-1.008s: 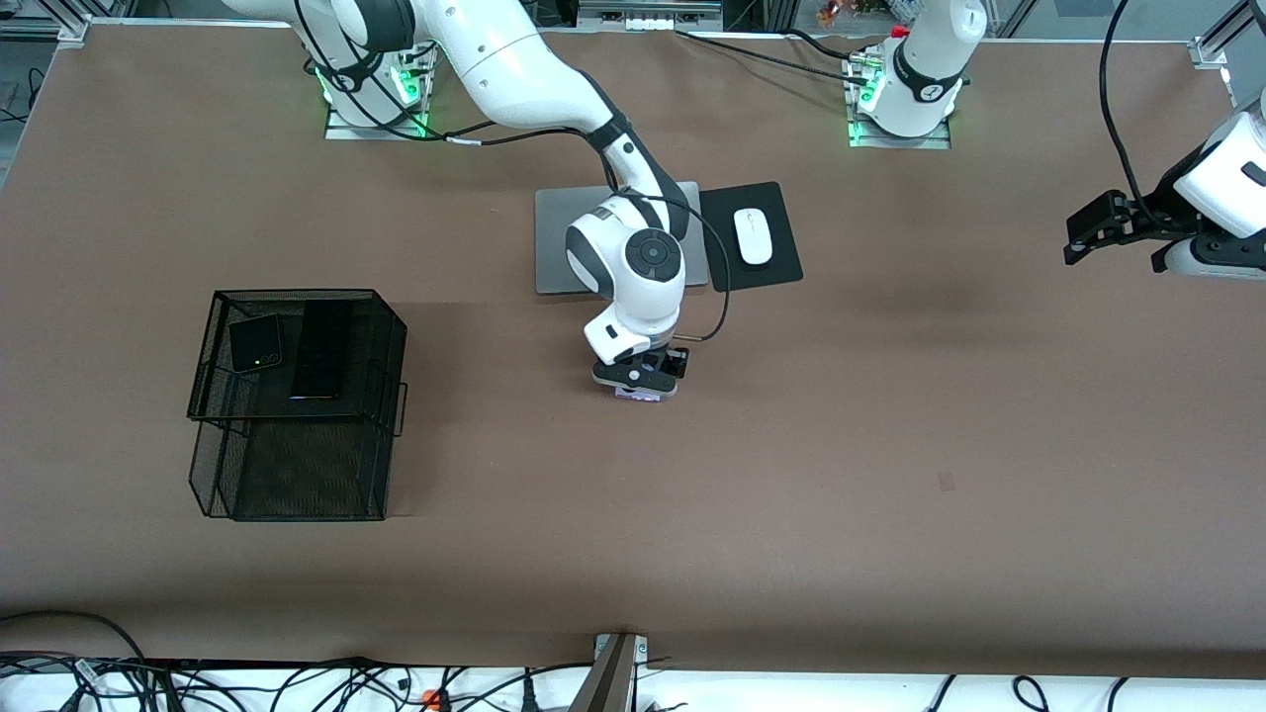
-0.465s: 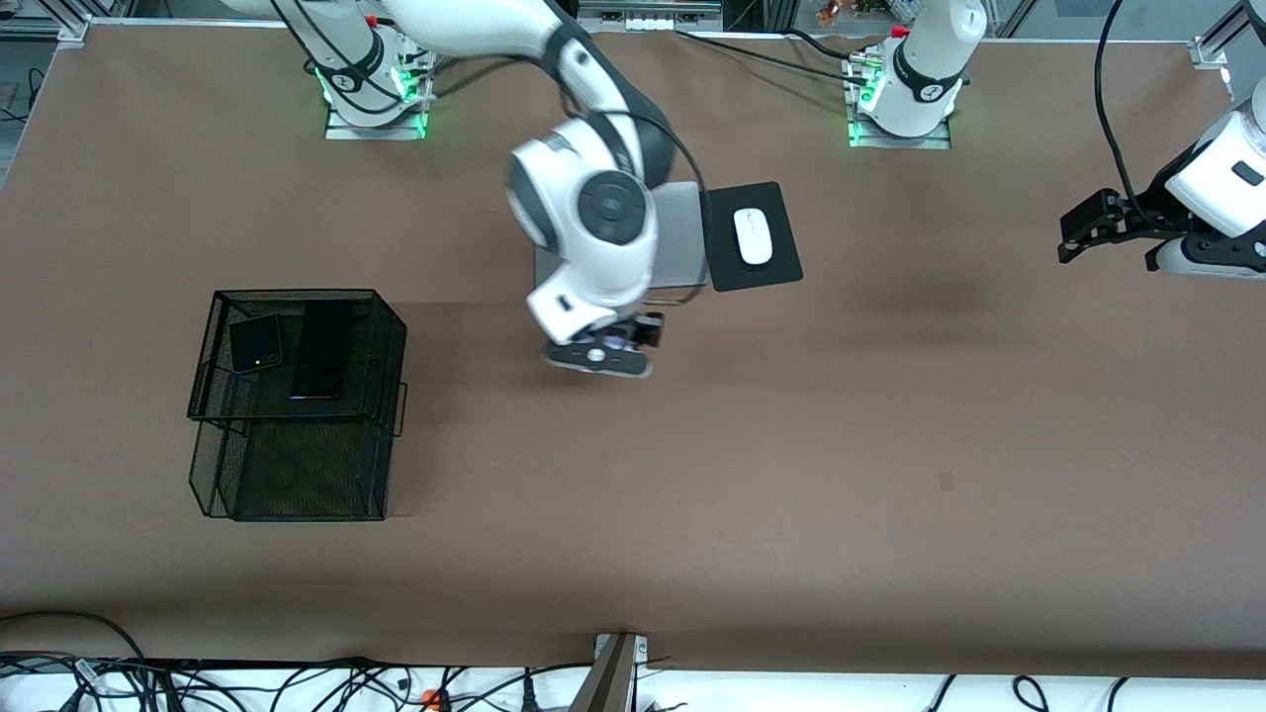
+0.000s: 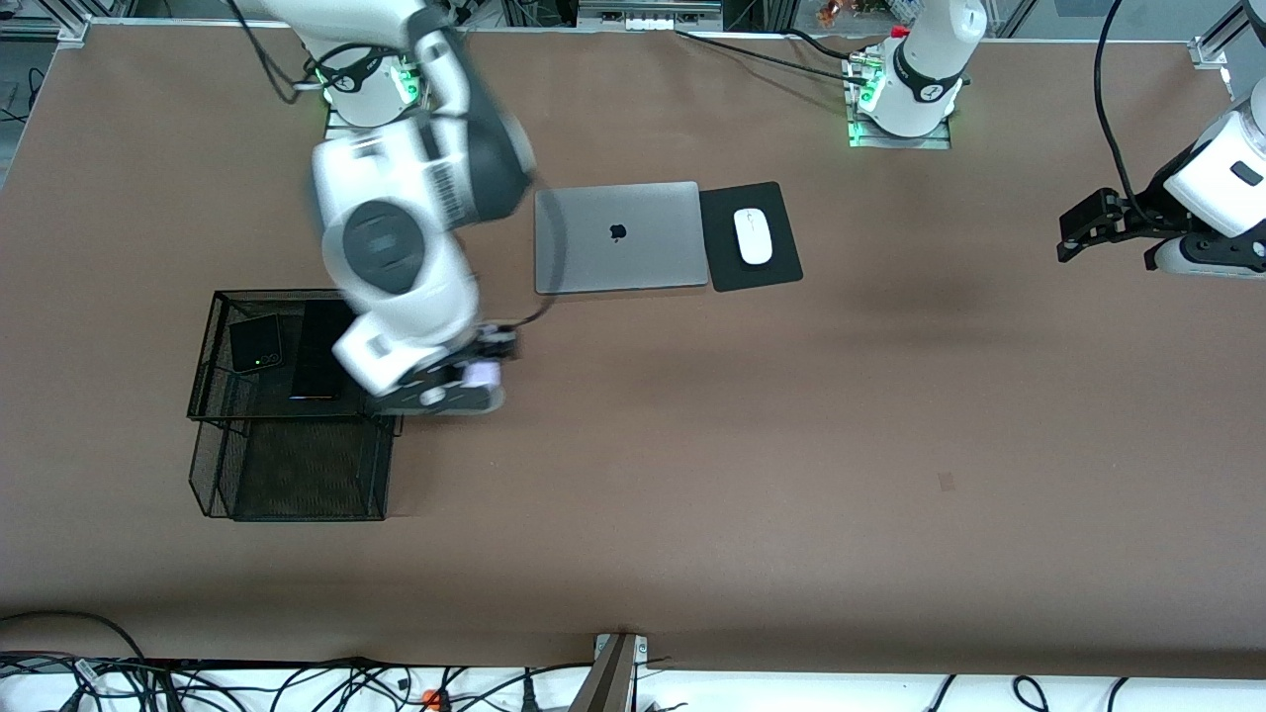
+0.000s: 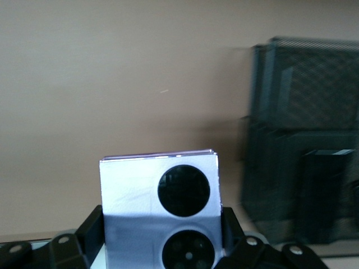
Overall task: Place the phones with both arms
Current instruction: 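Carry the white phone into the basket and open the right gripper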
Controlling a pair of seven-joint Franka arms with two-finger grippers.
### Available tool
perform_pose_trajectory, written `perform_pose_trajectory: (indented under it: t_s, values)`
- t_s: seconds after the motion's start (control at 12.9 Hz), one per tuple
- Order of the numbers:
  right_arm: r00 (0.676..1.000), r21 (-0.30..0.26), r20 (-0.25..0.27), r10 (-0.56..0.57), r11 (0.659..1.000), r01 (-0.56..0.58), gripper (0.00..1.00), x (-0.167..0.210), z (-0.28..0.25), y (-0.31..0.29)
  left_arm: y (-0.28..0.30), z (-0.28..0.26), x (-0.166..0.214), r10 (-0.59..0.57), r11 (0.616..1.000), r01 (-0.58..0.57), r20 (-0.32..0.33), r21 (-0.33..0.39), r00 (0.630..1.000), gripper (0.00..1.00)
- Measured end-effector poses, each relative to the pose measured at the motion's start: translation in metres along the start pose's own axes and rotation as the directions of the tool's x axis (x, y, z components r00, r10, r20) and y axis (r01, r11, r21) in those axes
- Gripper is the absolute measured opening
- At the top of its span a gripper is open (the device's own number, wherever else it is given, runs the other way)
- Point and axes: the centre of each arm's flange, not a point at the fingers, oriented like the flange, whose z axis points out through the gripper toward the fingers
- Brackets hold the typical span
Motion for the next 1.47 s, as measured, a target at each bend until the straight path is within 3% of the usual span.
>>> perform_pose_trajectory:
  t_s: [0.31,0.62,1.24,1.47]
  values:
    - [0.998,0.012,0.022,-0.062,0.998,0.062,0.85,0.037,0.015,0.141,0.000,0.000,0.000,0.000,1.000,0.000,0.001,0.000,1.000,1.00]
    - [0.997,0.013,-0.041,-0.065,0.998,0.065,0.85,0.060,0.036,0.231,0.003,0.000,0.000,0.005,1.000,-0.005,0.002,0.000,1.000,1.00]
    - [0.997,0.052,-0.081,0.018,0.999,-0.014,0.85,0.104,0.199,0.245,0.004,0.000,0.000,0.007,1.000,-0.007,0.004,0.000,1.000,1.00]
    - [0.995,0.066,-0.094,0.042,0.997,-0.036,0.86,0.103,0.223,0.247,0.004,0.000,0.000,0.006,1.000,-0.006,0.005,0.000,1.000,1.00]
